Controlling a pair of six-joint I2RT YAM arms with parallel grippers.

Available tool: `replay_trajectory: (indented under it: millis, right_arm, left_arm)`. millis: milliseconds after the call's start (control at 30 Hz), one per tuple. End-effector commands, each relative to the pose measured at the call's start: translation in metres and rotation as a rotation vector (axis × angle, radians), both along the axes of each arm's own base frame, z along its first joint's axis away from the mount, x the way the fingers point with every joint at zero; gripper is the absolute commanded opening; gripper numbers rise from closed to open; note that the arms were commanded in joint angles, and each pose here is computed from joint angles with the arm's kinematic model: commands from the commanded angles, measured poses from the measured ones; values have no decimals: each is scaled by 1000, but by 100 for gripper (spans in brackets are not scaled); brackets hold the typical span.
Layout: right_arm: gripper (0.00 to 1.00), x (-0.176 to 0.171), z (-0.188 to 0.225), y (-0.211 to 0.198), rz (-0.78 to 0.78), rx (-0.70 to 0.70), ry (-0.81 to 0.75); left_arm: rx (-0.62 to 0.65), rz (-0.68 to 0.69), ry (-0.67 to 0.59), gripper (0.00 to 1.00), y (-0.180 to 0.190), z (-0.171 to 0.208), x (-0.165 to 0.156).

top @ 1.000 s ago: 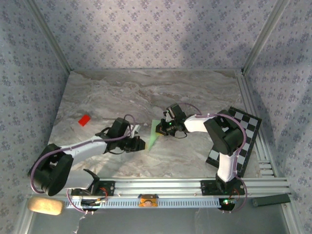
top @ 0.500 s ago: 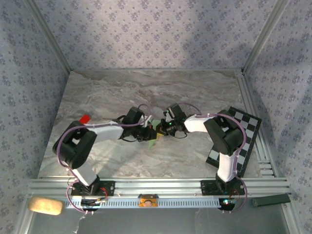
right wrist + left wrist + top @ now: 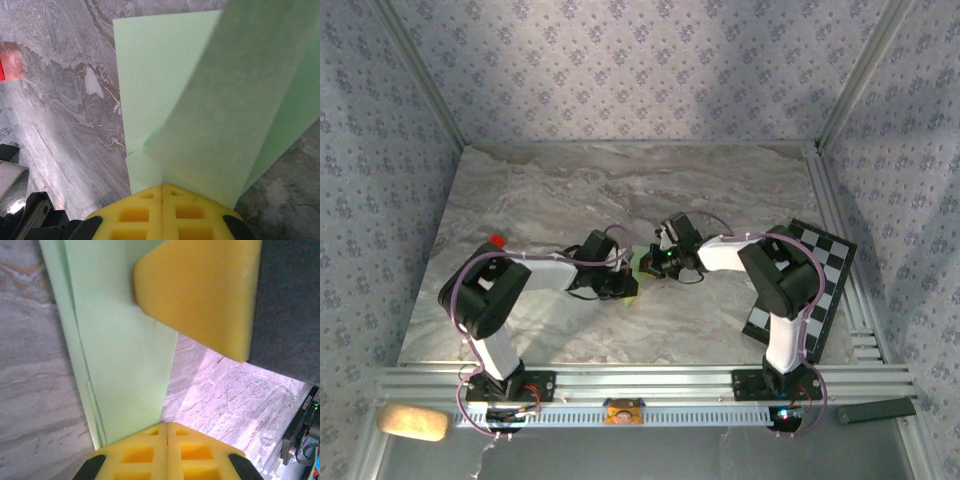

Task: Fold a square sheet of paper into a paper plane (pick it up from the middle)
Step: Fold the wing for the fifth time at the center of the table.

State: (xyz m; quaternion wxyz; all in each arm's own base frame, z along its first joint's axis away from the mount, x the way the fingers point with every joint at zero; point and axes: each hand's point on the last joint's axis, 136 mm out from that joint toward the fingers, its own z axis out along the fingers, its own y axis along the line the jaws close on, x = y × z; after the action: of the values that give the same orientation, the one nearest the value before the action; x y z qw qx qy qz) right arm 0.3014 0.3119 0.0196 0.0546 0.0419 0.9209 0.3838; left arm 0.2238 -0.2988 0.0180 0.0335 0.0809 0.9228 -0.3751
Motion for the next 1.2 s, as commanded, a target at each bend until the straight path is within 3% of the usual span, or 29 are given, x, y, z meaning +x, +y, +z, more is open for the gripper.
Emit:
replay_trajectory:
  millis: [0, 733, 867, 1167]
  right_arm:
    - [1, -18, -49, -36, -67, -189, 106]
    - [1, -18, -51, -36, -65, -195, 109]
    - [1, -18, -51, -36, -64, -195, 110]
    - [1, -18, -49, -34, -64, -187, 108]
  left_arm:
    - [84, -19, 61, 2, 20, -22, -27]
    - [238, -42, 91, 4, 71, -28, -80]
    - [239, -29, 64, 4, 74, -21, -78]
    - [53, 38, -123, 4, 44, 44, -35]
